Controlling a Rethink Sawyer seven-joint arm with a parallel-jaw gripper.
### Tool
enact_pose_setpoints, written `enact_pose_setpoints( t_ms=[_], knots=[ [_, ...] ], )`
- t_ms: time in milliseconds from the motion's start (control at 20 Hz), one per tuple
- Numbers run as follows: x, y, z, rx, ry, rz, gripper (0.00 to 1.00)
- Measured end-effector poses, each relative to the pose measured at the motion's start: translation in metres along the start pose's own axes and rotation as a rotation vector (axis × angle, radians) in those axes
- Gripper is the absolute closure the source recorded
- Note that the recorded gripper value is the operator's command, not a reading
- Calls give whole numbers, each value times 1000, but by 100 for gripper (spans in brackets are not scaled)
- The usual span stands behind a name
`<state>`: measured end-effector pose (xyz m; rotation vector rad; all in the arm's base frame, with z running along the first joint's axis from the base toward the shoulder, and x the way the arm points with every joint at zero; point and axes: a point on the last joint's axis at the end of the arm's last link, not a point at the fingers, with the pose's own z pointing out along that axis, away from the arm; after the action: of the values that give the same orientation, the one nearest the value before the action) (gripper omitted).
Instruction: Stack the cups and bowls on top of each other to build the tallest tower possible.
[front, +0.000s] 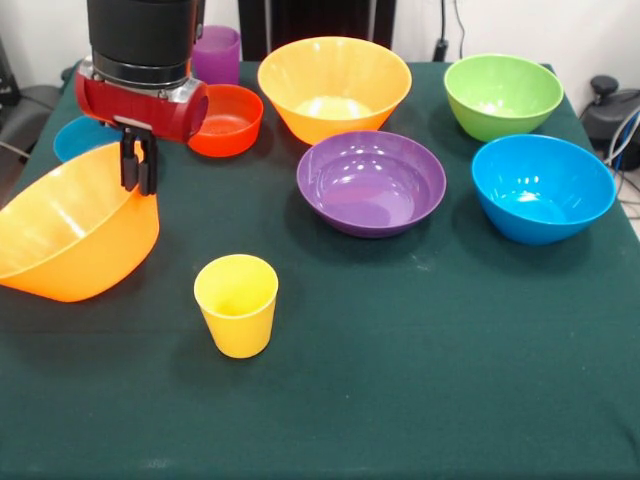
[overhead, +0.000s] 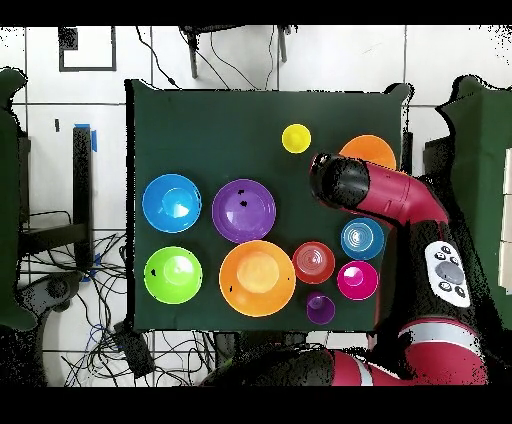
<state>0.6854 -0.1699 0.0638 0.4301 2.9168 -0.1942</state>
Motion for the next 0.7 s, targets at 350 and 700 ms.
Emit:
enact_pose_setpoints(
  t_ms=[350,700],
  knots=[
    [-2,-4,-1,9,-4,1,100],
    [-8,-16,-10,86,-30,-43,100]
  ],
)
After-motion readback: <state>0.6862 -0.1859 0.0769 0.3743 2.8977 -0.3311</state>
